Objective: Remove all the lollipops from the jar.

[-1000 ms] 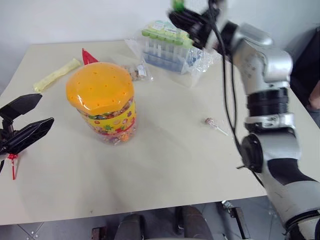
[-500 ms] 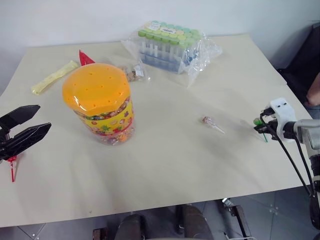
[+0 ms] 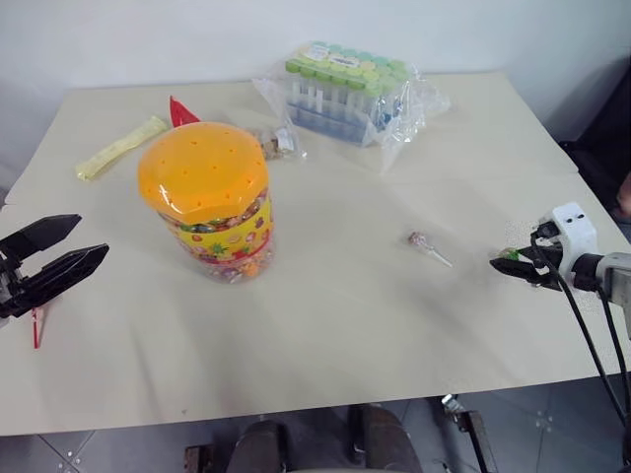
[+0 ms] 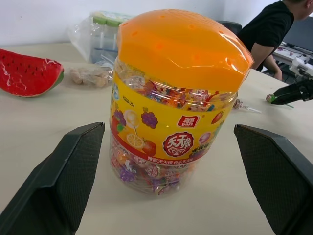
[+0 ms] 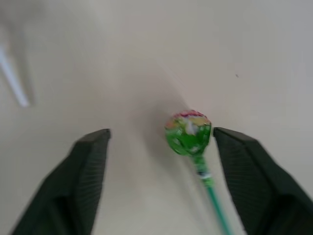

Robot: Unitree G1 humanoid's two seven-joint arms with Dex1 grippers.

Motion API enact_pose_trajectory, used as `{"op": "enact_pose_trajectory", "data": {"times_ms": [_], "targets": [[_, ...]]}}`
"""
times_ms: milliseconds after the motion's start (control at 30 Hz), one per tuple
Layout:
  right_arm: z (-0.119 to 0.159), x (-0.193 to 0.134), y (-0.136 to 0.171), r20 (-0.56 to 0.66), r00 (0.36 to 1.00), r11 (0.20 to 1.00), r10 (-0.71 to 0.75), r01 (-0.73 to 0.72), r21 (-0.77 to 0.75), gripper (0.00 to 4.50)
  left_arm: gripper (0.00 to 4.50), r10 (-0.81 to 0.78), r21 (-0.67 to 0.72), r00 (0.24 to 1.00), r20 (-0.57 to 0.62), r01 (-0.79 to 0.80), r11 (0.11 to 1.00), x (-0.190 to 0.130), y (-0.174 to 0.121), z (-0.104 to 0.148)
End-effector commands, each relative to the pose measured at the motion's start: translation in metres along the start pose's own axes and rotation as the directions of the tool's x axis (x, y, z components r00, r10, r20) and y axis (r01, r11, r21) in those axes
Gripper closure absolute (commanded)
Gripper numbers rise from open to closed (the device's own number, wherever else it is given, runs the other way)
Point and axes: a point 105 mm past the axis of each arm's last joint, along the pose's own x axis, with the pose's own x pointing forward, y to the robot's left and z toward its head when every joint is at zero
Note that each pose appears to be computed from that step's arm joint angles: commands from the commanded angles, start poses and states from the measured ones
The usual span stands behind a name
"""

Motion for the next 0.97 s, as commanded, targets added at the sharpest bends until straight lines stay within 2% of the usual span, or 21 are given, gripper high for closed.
{"op": "enact_pose_trajectory", "data": {"times_ms": [33, 167, 200, 267, 333, 400, 533, 567, 733, 967], "targets": [[0.032, -0.025, 0.014, 0.112, 0.989, 0.985, 0.094, -0.075, -0.157, 0.03, 0.0, 0.003, 0.06, 1.0, 0.01, -0.003, 0.998, -0.004, -0.003, 0.009], [0.085, -0.044, 0.055, 0.318, 0.902, 0.924, 0.292, -0.18, -0.338, 0.03, 0.0, 0.021, 0.077, 1.0, 0.002, -0.022, 0.997, -0.005, 0.001, 0.008], [0.095, -0.046, 0.082, 0.332, 0.851, 0.874, 0.408, -0.259, -0.41, 0.03, 0.0, 0.013, 0.084, 1.0, -0.008, -0.013, 0.996, -0.005, 0.0, 0.006], [0.102, -0.048, 0.116, 0.328, 0.769, 0.797, 0.548, -0.361, -0.484, 0.03, 0.0, 0.006, 0.086, 1.0, -0.012, -0.005, 0.996, -0.005, 0.0, 0.005], [0.1, -0.037, 0.153, 0.276, 0.704, 0.717, 0.655, -0.462, -0.522, 0.03, 0.0, -0.005, 0.091, 1.0, 0.006, 0.004, 0.996, -0.003, -0.002, 0.006], [0.094, -0.03, 0.173, 0.23, 0.67, 0.666, 0.706, -0.516, -0.54, 0.03, 0.0, -0.002, 0.096, 1.0, 0.009, 0.001, 0.995, -0.003, -0.003, 0.005], [0.052, -0.011, 0.201, 0.069, 0.591, 0.517, 0.804, -0.637, -0.572, 0.03, 0.0, 0.016, 0.078, 1.0, -0.021, -0.015, 0.997, -0.015, -0.008, -0.009], [0.047, -0.006, 0.202, 0.066, 0.579, 0.508, 0.813, -0.649, -0.566, 0.03, 0.0, 0.033, 0.075, 0.999, -0.028, -0.031, 0.997, -0.019, -0.008, -0.013], [0.051, 0.019, 0.2, 0.146, 0.61, 0.583, 0.779, -0.618, -0.528, 0.03, 0.0, 0.105, 0.039, 0.994, 0.009, -0.105, 0.994, -0.027, -0.013, -0.025], [0.042, 0.022, 0.215, 0.202, 0.609, 0.621, 0.767, -0.624, -0.474, 0.03, 0.0, 0.154, 0.007, 0.984, 0.084, -0.155, 0.988, -0.027, -0.029, -0.039]]}}
